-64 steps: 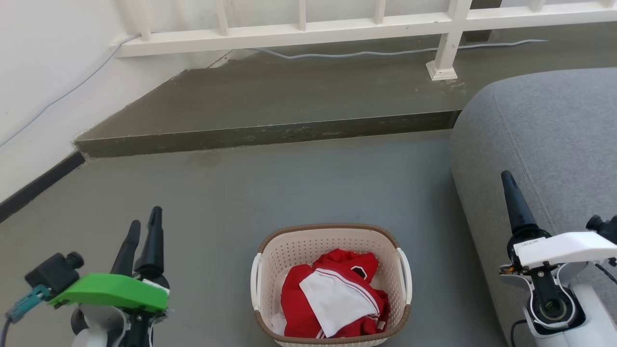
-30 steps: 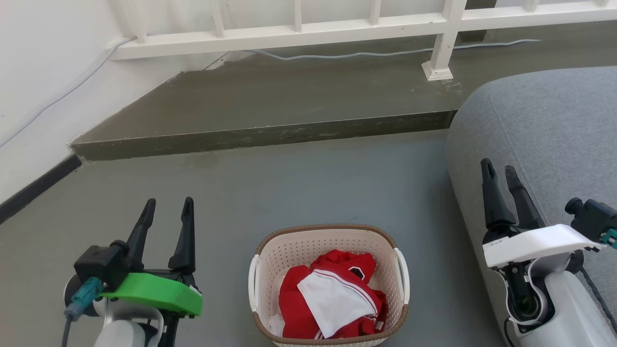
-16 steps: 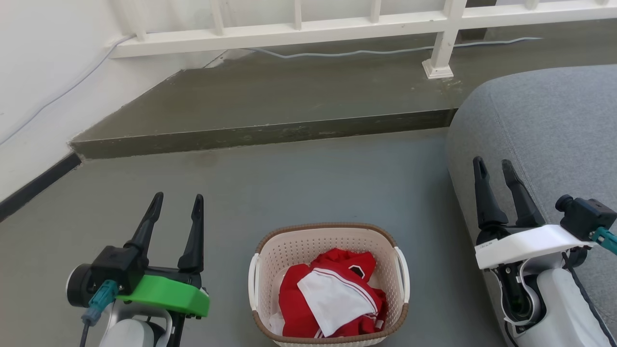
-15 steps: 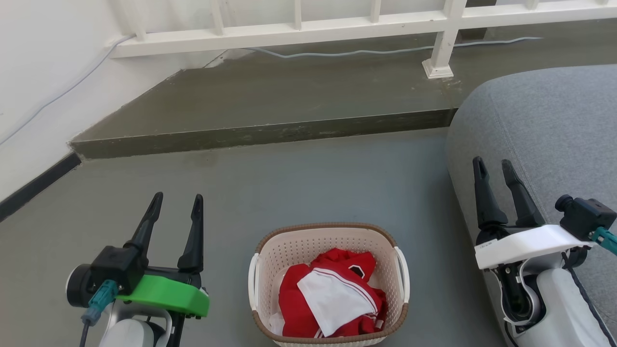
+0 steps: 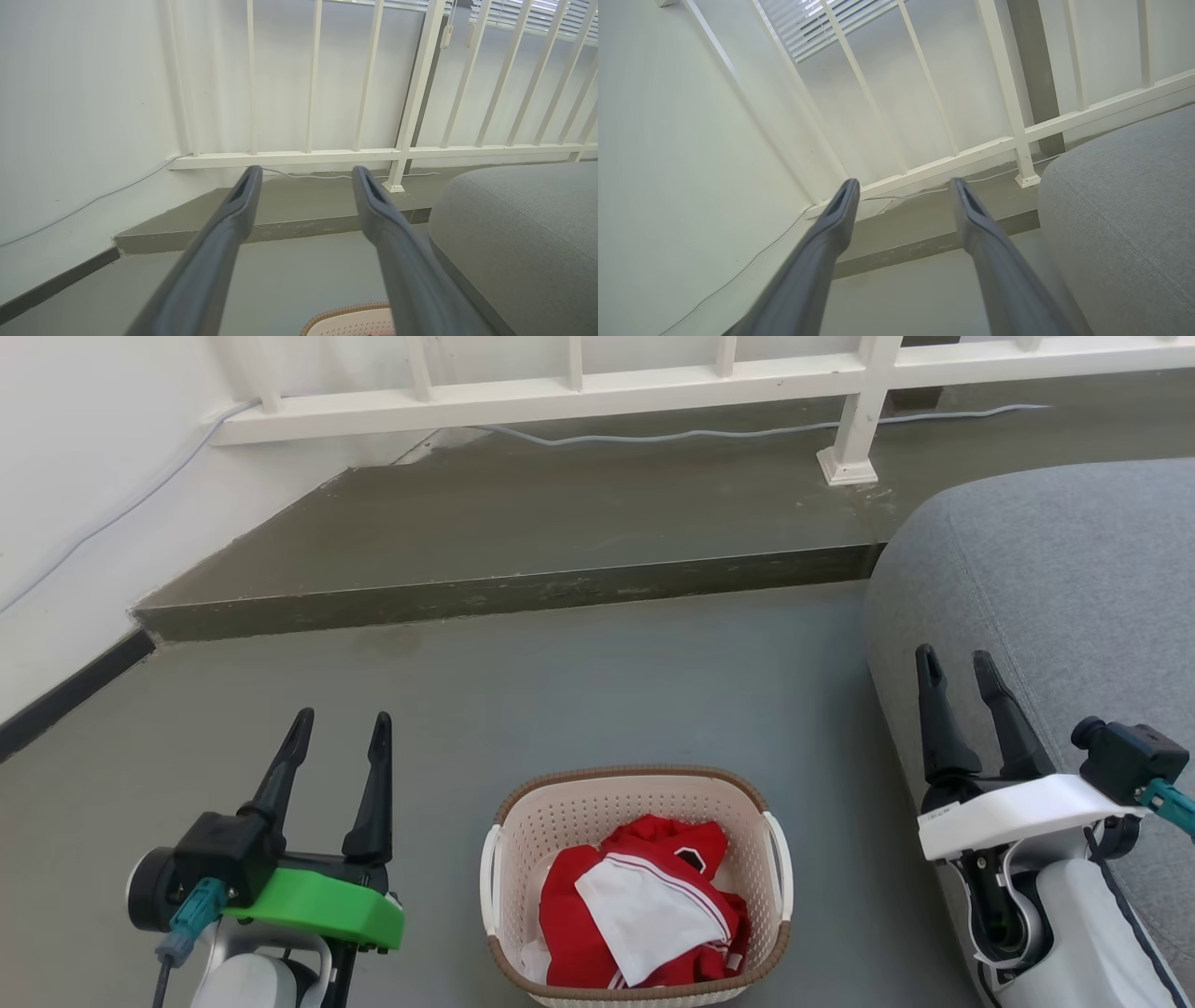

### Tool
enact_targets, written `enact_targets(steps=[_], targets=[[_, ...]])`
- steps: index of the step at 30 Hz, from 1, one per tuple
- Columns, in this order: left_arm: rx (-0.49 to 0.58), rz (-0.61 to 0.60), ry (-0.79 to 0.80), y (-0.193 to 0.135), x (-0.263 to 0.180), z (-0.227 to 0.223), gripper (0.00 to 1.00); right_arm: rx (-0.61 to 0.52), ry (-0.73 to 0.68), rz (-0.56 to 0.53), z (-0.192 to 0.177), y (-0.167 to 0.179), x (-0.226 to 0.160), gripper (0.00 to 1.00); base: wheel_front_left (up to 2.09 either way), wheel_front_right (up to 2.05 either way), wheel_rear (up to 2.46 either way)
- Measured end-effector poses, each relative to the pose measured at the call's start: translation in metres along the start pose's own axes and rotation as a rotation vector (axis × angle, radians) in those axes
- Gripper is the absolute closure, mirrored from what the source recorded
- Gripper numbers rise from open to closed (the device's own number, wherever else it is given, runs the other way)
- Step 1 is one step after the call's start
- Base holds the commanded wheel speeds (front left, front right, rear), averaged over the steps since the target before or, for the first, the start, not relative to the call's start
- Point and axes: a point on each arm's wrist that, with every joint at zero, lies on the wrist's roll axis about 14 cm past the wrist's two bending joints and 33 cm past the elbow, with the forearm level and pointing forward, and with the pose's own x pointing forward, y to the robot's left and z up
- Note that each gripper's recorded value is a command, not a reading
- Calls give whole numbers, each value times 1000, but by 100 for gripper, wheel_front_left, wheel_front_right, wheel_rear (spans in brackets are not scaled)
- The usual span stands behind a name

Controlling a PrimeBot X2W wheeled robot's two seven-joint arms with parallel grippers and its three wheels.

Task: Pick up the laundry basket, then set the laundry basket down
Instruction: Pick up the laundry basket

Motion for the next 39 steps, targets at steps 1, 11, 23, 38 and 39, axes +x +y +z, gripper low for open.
enact_targets(steps=[1, 11, 23, 38, 39], targets=[[1, 0, 1, 0, 0, 0, 0, -2, 2, -1, -1, 0, 0, 0, 0, 0, 0], [2, 3, 12, 3, 1, -4, 0, -27, 32, -13, -10, -5, -1, 0, 0, 0, 0], [-1, -2, 62, 5, 11, -25, 0, -56, 85, -67, -28, -24, 4, 0, 0, 0, 0], [-19, -20, 113, 7, 41, -56, 0, -95, 195, -138, -67, -54, 14, 0, 0, 0, 0], [-21, -22, 120, 7, 43, -59, 0, -97, 203, -141, -70, -56, 15, 0, 0, 0, 0]])
